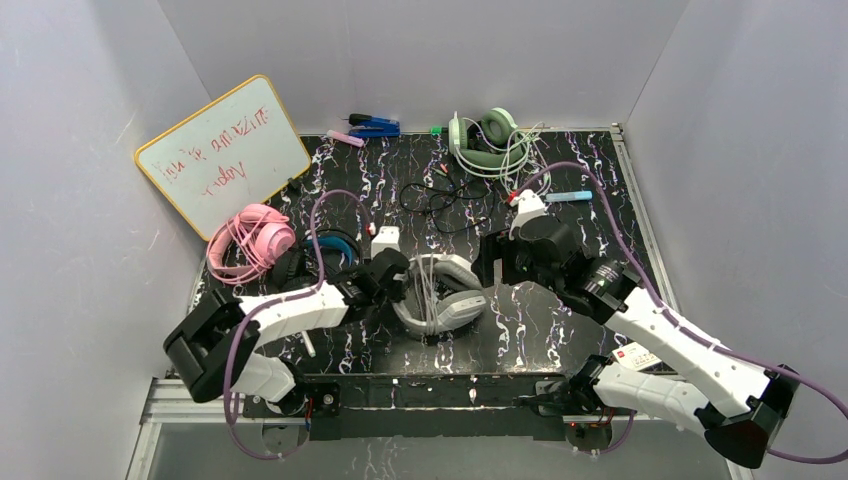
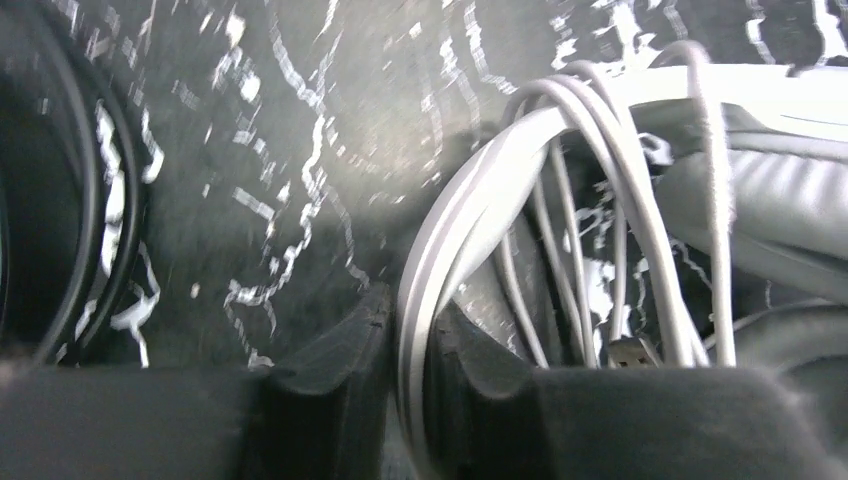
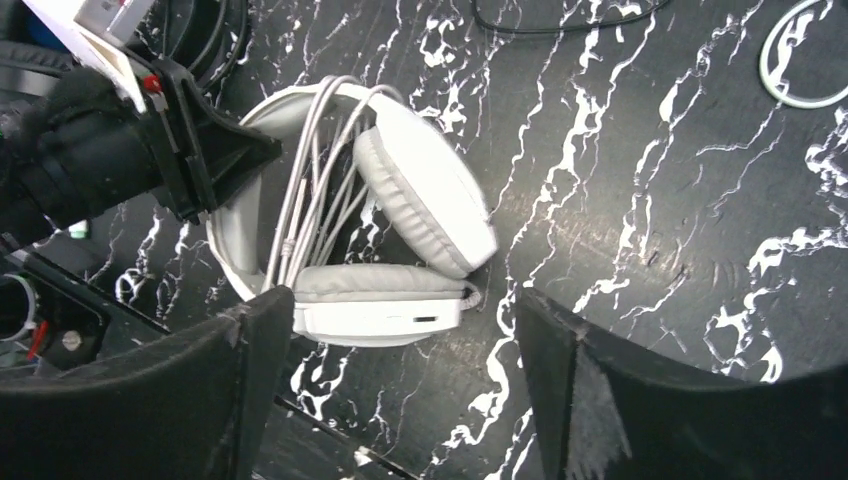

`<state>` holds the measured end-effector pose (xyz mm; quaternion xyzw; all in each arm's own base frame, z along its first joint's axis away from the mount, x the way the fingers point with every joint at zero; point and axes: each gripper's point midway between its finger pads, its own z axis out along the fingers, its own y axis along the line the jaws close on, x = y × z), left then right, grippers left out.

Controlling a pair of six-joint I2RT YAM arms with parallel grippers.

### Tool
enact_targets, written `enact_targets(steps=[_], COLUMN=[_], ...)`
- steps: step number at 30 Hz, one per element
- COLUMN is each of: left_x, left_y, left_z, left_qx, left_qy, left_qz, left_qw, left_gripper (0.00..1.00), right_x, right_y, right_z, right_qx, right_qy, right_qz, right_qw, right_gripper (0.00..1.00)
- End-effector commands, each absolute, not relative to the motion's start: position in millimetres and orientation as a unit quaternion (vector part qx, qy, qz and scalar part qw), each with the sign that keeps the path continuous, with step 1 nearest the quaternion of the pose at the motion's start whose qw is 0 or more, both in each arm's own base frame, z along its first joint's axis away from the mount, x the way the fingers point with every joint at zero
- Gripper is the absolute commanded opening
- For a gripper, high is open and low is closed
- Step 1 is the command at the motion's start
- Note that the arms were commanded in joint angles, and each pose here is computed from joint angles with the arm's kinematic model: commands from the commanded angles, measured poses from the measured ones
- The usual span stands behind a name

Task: Wrap the headphones
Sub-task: Place the headphones at the center of the board, then reset both arms

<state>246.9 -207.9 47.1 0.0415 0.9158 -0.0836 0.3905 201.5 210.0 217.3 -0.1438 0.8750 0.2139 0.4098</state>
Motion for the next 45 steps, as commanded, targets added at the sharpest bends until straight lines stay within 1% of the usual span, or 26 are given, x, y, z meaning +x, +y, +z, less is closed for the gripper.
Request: enact_targets(steps=[1,3,5,6,8,10,13,16,18,21,24,26,29,31,34,36,39,42,45], left_x=[281.9,282.6,282.4,281.9,277.9,271.9,274.7,284.8,295.7,313.2,331.3,340.3,346.5,344.3,346.2,349.8,356.4,362.6,366.0], left_y=[-245.3,-241.5,-232.8,-226.8,-217.2,-208.5,-182.3,-147.6,-130.0,-110.3,-80.0,-55.0,-14.1,2.2,11.3,14.6,11.0,9.5,4.3], left_z=[96.4,105.8,119.4,127.5,143.0,156.2,164.9,169.9,171.1,174.5,173.3,162.8,150.3,144.0,121.1,99.1,82.3,63.9,49.6], left_qx=[0.03,0.03,0.03,0.03,0.041,0.038,0.012,-0.005,-0.013,-0.009,-0.008,-0.022,-0.08,-0.069,-0.041,-0.055,-0.075,-0.057,-0.04], left_qy=[0.878,0.875,0.87,0.866,0.856,0.84,0.827,0.822,0.817,0.809,0.813,0.817,0.799,0.78,0.78,0.795,0.793,0.806,0.81], left_qz=[-0.142,-0.137,-0.127,-0.121,-0.118,-0.146,-0.145,-0.11,-0.095,-0.068,0.002,0.045,0.079,0.103,0.133,0.126,0.089,0.091,0.083], left_qw=[0.455,0.463,0.476,0.485,0.501,0.521,0.543,0.559,0.568,0.583,0.582,0.574,0.591,0.613,0.61,0.591,0.598,0.582,0.579], left_gripper=[0.32,0.66,0.93,0.98,0.98,0.98,0.98,0.98,0.98,0.98,0.98,0.98,0.98,0.98,0.98,0.98,0.98,0.98,0.98], right_x=[212.2,215.0,217.6,219.7,223.7,234.3,254.4,283.1,303.6,324.9,337.3,345.2,357.0,360.9,365.1,367.6,368.5,369.2,372.2], right_y=[212.0,209.2,207.2,205.6,203.6,200.0,192.1,171.2,145.9,116.5,100.8,88.5,70.4,69.4,69.4,65.3,51.6,34.0,24.1], right_z=[214.7,213.4,217.3,220.0,222.6,220.3,212.4,210.2,207.3,204.3,200.3,193.6,177.5,160.1,138.0,127.9,107.2,89.6,83.6], right_qx=[-0.137,-0.127,-0.124,-0.124,-0.135,-0.138,-0.127,-0.071,-0.019,0.013,0.001,-0.014,-0.037,-0.058,-0.056,-0.048,-0.032,0.0,0.032], right_qy=[0.853,0.845,0.835,0.829,0.818,0.81,0.818,0.821,0.816,0.804,0.792,0.789,0.795,0.807,0.815,0.813,0.822,0.829,0.818], right_qz=[0.221,0.223,0.225,0.223,0.215,0.197,0.201,0.242,0.246,0.199,0.147,0.099,0.037,0.042,0.056,0.056,0.044,0.051,0.064], right_qw=[0.452,0.469,0.487,0.497,0.516,0.535,0.523,0.512,0.522,0.56,0.592,0.606,0.604,0.587,0.574,0.577,0.566,0.557,0.571], right_gripper=[0.98,0.99,0.99,0.99,0.99,0.99,0.99,0.99,0.99,0.99,0.99,0.99,0.99,0.99,0.99,0.99,0.99,0.99,0.95])
